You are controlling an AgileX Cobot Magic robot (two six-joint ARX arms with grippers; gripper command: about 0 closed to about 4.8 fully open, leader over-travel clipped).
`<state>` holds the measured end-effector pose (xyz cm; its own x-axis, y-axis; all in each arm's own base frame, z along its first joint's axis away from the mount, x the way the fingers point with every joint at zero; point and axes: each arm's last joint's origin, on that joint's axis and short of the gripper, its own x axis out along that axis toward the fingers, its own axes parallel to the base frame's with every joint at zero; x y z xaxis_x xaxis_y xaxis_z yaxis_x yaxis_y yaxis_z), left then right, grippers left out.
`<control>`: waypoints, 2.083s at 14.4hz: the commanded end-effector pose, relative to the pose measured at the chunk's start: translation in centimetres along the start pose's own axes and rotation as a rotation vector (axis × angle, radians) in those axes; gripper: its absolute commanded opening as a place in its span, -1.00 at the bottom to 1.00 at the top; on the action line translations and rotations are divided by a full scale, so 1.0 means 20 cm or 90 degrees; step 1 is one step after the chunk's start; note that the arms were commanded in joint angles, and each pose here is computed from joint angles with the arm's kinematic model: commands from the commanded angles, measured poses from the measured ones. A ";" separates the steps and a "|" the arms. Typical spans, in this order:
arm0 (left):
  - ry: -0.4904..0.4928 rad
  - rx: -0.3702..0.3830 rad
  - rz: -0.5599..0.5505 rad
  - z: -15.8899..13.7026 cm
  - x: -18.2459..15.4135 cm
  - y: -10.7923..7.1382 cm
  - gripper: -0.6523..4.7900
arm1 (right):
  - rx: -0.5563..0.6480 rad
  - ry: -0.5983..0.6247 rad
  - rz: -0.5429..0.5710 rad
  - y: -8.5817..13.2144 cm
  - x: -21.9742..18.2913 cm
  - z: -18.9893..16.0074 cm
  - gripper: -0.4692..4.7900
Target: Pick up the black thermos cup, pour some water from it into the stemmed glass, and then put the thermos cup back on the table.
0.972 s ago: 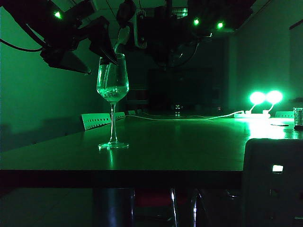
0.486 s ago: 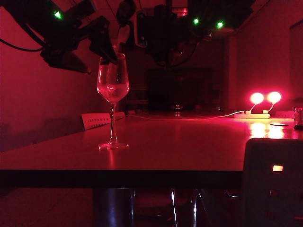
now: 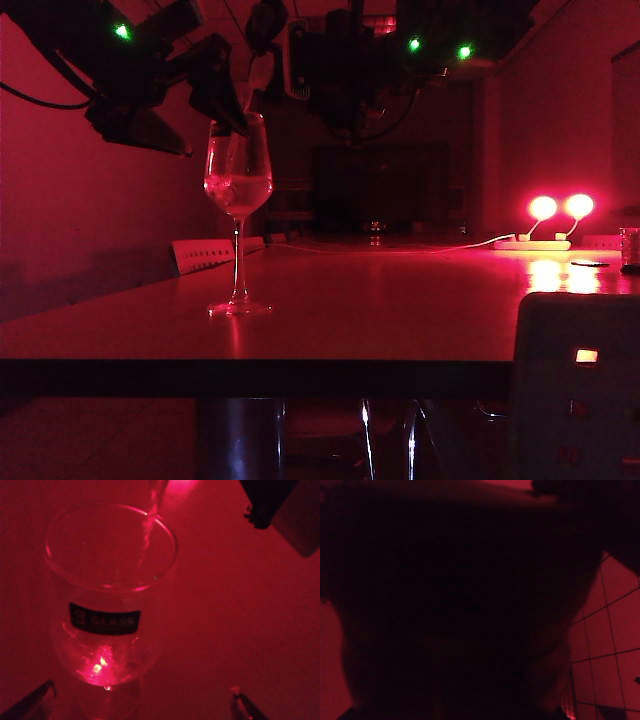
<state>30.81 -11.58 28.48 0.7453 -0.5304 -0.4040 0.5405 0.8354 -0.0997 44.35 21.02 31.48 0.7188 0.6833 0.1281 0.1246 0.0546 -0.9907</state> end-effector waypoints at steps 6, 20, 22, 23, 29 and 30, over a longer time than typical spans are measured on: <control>-0.015 0.004 0.001 0.02 -0.01 0.00 1.00 | -0.034 -0.001 -0.076 -0.13 -0.01 0.01 -0.22; -0.016 0.004 0.001 0.02 -0.01 0.00 1.00 | -0.061 0.000 -0.068 -0.13 -0.01 0.01 -0.22; -0.016 0.004 0.001 0.02 -0.01 0.00 1.00 | -0.060 0.000 -0.065 -0.13 -0.01 0.01 -0.22; -0.016 0.004 0.001 0.02 -0.01 0.00 1.00 | -0.058 0.000 -0.062 -0.13 -0.01 0.01 -0.22; -0.027 0.006 0.001 0.04 -0.03 -0.01 1.00 | 0.083 -0.005 -0.061 -0.13 -0.01 0.01 -0.22; -0.030 0.003 0.001 0.04 -0.04 -0.01 1.00 | 0.122 -0.006 -0.061 -0.13 -0.01 0.01 -0.22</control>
<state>30.50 -11.47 29.11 0.7540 -0.5334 -0.3834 0.5423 0.8348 -0.0950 44.39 21.04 31.69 0.7207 0.6838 0.1142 0.0024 0.1622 -0.9868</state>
